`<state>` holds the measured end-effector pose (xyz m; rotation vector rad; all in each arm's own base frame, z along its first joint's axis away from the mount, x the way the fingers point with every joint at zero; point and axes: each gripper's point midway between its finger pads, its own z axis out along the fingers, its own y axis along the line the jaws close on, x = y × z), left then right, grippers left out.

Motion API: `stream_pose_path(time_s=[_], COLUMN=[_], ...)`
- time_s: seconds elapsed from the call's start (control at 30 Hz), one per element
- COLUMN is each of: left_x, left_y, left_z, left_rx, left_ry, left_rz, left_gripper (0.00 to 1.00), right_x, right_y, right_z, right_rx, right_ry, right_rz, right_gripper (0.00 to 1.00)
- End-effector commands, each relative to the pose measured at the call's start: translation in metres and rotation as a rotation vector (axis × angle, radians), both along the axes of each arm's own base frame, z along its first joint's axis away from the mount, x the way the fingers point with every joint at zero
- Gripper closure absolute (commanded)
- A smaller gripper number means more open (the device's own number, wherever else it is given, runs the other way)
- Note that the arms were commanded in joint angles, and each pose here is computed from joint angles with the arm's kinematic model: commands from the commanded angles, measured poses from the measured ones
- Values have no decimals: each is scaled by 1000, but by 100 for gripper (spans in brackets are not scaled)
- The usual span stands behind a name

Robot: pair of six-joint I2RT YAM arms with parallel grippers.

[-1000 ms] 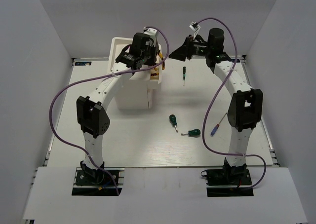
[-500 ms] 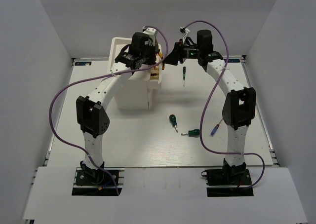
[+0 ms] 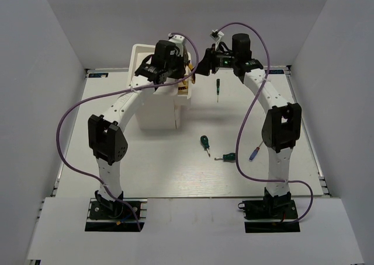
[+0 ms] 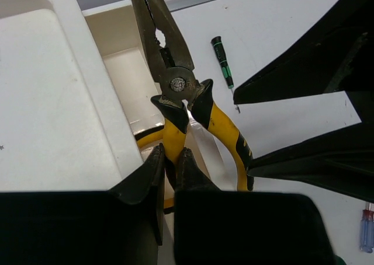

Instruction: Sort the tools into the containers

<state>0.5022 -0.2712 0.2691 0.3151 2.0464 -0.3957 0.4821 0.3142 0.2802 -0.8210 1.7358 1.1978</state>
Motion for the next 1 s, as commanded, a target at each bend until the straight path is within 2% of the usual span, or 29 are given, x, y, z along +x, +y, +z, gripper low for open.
stream_pose_path(time_s=[0.0,0.53,0.63,0.7,0.97], left_x=[-9,-13,-13,-12,-11], left_y=[12,9,9,9,6], left_z=[64,77,77,79,84], left_rx=[-74,-123,-123,-127,-142], left_ry=[-125,-145,-145,-153,-157], left_rz=[3,-27,-27,-27,-32], left_gripper=[100,100,100,100,99], right_x=[3,-6,-9,-7,-6], right_y=[7,18,20,18,16], right_z=[14,18,21,20,27], right_rx=[12,24,33,33,41], right_ry=[-47,-56,-58,-58,-64], right_rz=[13,62,71,70,46], right_gripper=[40,55,68,100,100])
